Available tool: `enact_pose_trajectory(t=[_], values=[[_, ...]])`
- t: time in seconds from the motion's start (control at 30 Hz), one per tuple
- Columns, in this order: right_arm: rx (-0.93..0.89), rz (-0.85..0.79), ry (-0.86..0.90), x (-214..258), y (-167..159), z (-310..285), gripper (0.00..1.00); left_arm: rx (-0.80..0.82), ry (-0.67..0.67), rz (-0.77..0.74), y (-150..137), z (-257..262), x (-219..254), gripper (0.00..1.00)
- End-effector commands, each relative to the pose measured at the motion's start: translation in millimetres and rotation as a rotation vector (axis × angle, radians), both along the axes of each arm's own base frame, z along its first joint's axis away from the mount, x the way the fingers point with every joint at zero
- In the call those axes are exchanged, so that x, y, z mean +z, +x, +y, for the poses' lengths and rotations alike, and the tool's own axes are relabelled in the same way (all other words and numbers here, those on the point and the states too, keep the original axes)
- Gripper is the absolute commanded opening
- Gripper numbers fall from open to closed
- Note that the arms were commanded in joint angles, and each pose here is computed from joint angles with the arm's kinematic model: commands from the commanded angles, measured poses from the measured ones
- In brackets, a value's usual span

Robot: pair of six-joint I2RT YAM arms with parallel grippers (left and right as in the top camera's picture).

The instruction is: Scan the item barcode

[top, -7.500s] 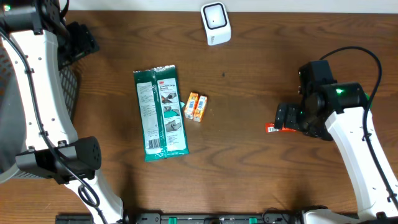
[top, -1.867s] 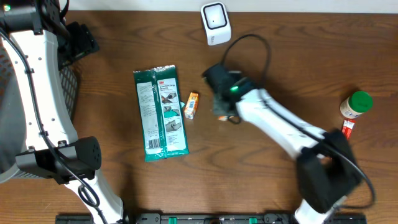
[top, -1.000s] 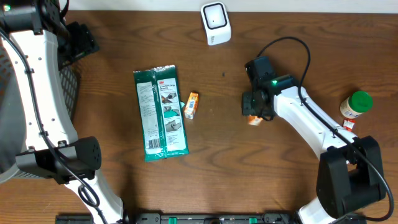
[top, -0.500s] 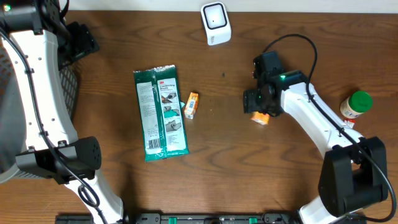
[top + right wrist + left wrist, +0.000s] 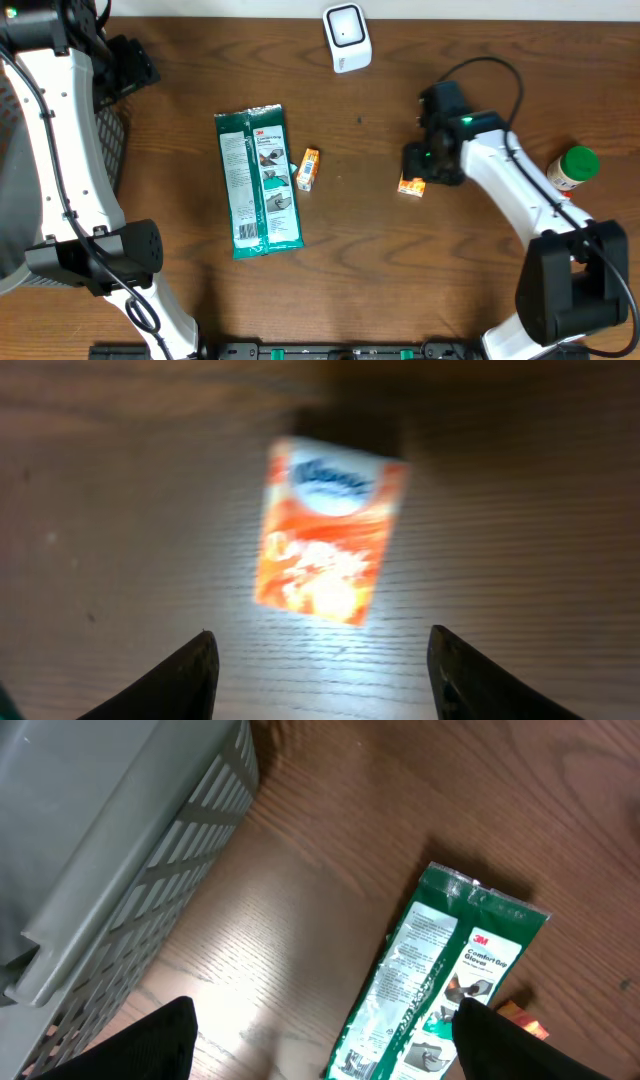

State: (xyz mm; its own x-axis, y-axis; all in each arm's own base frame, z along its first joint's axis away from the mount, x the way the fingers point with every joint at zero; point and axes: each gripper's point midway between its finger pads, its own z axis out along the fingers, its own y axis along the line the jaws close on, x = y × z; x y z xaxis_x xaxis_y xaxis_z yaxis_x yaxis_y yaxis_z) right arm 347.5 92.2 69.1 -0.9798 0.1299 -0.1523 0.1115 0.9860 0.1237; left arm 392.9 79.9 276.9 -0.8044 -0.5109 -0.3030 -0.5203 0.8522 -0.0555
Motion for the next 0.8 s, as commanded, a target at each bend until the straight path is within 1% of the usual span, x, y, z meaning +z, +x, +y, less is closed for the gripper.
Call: enact_pose_trajectory(t=[0.0,0.1,0.23,0.33,0.37,0.53,0.7,0.77], values=[[-0.133,0.008,0.121,6.8,10.1,-21.4,0.58,-0.005,0.005,0.063,-12.4,1.7,-5.4,0.82],[-0.178,0.026,0.212,1.5,8.5,-28.7,0.53,-0.005,0.005,0.063,-12.4,1.7,-5.4,0.82],[-0.216,0.022,0.260,-18.9,4.5,-33.7,0.49,-0.005,0.005,0.063,-12.4,1.7,-5.4,0.82],[-0.190,-0.010,0.345,-30.5,5.3,-19.9,0.46,-0.005,0.005,0.063,-12.4,1.7,-5.4,0.82],[-0.173,-0.030,0.398,-34.1,6.0,-11.7,0.42,-0.005,0.005,0.063,-12.4,1.7,-5.4,0.82],[-0.217,-0.048,0.398,-50.9,2.5,-14.1,0.32,-0.005,0.005,0.063,-12.4,1.7,-5.4,0.82],[-0.210,-0.084,0.398,-61.4,1.5,-14.6,0.26,-0.005,0.005,0.063,-12.4,1.7,-5.4,0.82],[-0.209,-0.098,0.386,-67.5,-0.3,-15.6,0.25,-0.005,0.005,0.063,-12.4,1.7,-5.4,0.82]])
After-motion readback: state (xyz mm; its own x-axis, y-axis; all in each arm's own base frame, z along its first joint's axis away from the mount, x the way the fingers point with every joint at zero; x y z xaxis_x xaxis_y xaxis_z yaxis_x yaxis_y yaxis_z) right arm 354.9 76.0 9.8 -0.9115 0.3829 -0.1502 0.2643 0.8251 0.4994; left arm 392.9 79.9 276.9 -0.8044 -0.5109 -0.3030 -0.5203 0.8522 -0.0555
